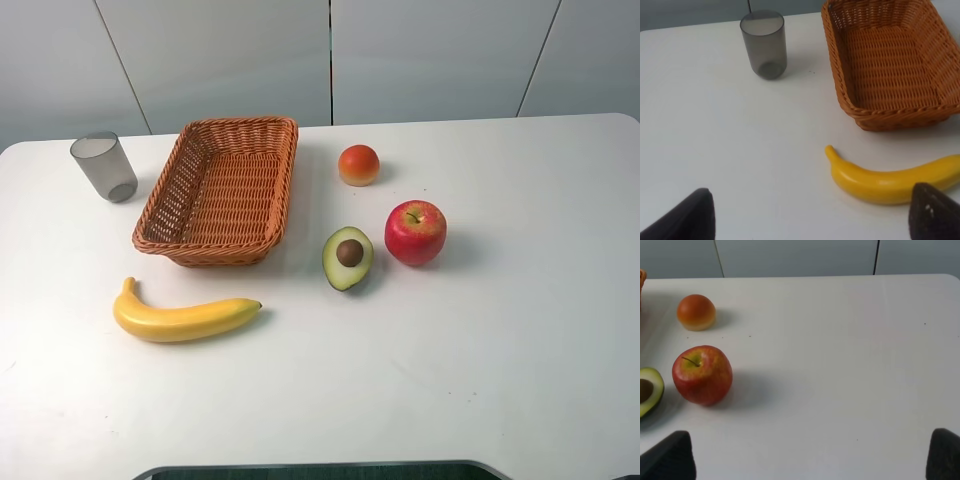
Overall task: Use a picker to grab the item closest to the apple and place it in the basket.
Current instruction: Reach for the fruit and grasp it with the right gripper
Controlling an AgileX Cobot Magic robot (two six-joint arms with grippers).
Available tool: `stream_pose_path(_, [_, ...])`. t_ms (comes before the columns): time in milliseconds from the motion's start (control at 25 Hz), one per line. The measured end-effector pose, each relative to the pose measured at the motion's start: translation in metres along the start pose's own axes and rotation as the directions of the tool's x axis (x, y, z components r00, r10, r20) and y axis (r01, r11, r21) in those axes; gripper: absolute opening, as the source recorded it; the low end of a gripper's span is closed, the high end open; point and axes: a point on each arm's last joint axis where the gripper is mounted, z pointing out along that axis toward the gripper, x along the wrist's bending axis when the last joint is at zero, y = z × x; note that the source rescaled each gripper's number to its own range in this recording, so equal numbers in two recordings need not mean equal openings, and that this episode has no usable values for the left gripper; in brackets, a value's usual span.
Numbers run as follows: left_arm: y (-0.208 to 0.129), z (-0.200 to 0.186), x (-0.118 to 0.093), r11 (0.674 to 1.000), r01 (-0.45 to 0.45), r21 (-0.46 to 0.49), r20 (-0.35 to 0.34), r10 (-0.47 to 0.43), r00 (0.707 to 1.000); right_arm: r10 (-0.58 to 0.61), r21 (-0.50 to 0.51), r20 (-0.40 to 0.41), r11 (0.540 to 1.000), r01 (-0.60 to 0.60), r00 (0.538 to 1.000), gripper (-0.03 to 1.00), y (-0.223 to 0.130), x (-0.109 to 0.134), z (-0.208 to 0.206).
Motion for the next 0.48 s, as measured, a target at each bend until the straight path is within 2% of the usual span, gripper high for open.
stream_pose_path(480, [0.0, 0.0, 0.0, 1.0, 0.0, 0.0, 0.0, 0.0, 1.0, 0.002, 0.002, -0.007, 1.0, -0.002, 1.0, 1.0, -0.0002, 0.0005, 0.0])
